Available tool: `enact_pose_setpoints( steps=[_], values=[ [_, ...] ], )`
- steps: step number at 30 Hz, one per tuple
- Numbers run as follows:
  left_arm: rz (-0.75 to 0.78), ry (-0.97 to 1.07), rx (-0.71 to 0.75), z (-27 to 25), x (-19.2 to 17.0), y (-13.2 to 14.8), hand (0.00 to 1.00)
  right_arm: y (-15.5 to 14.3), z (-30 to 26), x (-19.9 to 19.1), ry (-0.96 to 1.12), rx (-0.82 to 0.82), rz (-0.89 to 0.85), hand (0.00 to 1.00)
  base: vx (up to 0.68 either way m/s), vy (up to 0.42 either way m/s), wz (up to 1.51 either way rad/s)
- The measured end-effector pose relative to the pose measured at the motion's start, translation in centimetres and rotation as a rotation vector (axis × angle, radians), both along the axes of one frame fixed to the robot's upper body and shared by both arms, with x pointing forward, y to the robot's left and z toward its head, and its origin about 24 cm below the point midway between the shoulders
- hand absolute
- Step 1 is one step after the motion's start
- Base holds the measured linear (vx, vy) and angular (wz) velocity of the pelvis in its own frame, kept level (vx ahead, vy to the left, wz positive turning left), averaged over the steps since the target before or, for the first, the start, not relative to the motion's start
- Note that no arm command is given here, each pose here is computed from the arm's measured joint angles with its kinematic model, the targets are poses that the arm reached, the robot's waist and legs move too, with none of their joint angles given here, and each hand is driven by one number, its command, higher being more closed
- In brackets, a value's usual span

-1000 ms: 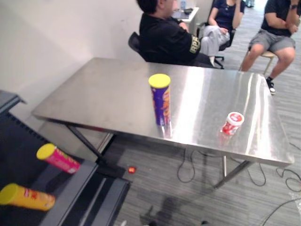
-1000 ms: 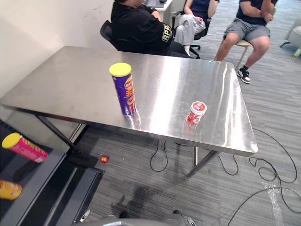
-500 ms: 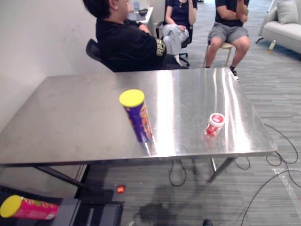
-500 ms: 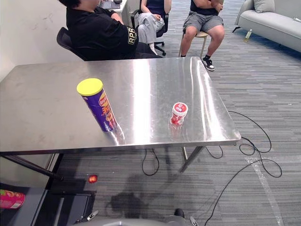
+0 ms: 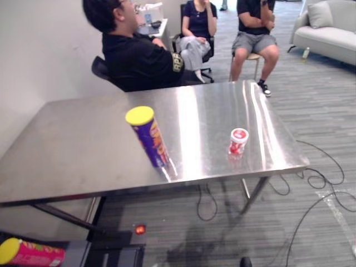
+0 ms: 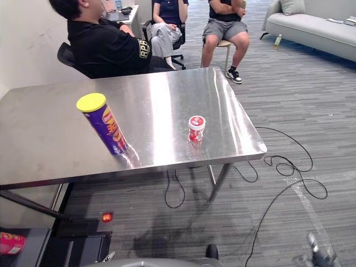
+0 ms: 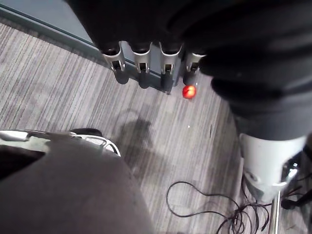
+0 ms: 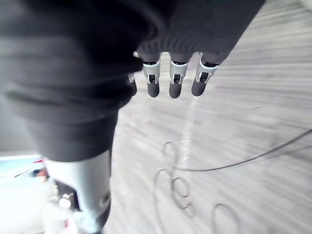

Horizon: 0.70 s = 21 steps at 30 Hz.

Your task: Put the gum and the chips on the shelf.

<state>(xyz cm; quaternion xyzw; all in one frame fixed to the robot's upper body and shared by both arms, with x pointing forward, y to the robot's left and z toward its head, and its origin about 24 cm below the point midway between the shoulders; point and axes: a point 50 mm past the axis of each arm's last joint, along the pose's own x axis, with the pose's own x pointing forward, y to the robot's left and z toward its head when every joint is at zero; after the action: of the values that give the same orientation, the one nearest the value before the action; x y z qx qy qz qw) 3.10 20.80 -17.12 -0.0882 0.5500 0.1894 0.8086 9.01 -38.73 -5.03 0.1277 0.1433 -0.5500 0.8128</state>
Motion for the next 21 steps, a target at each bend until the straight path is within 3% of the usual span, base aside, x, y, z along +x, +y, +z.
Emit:
enact_pose_setpoints(
  steps=[2, 5, 10, 15, 21],
  values=[
    [0.005, -0.008, -0.001, 0.0, 0.0, -0.2, 0.00, 0.7, 5.6, 4.1, -0.071, -0.276, 0.171, 0.00, 0.04, -0.052, -0.14],
    [0.009, -0.033, 0.002, 0.2, 0.4, -0.4, 0.00, 2.7, 9.8, 6.5, -0.180, -0.474, 0.263, 0.00, 0.04, -0.060, -0.03],
    [0.011, -0.032, 0.006, 0.2, 0.3, -0.4, 0.00, 4.8, 10.1, 7.3, -0.197, -0.512, 0.300, 0.00, 0.01, -0.026, 0.01],
    [-0.010, -0.027, 0.012, 0.2, 0.3, -0.3, 0.00, 7.8, 11.5, 8.1, -0.221, -0.601, 0.512, 0.00, -0.02, -0.012, 0.05],
    [-0.073, -0.041, 0.026, 0.3, 0.9, -0.2, 0.00, 9.3, 11.4, 9.2, -0.231, -0.598, 0.664, 0.00, -0.05, -0.037, 0.20]
  ],
)
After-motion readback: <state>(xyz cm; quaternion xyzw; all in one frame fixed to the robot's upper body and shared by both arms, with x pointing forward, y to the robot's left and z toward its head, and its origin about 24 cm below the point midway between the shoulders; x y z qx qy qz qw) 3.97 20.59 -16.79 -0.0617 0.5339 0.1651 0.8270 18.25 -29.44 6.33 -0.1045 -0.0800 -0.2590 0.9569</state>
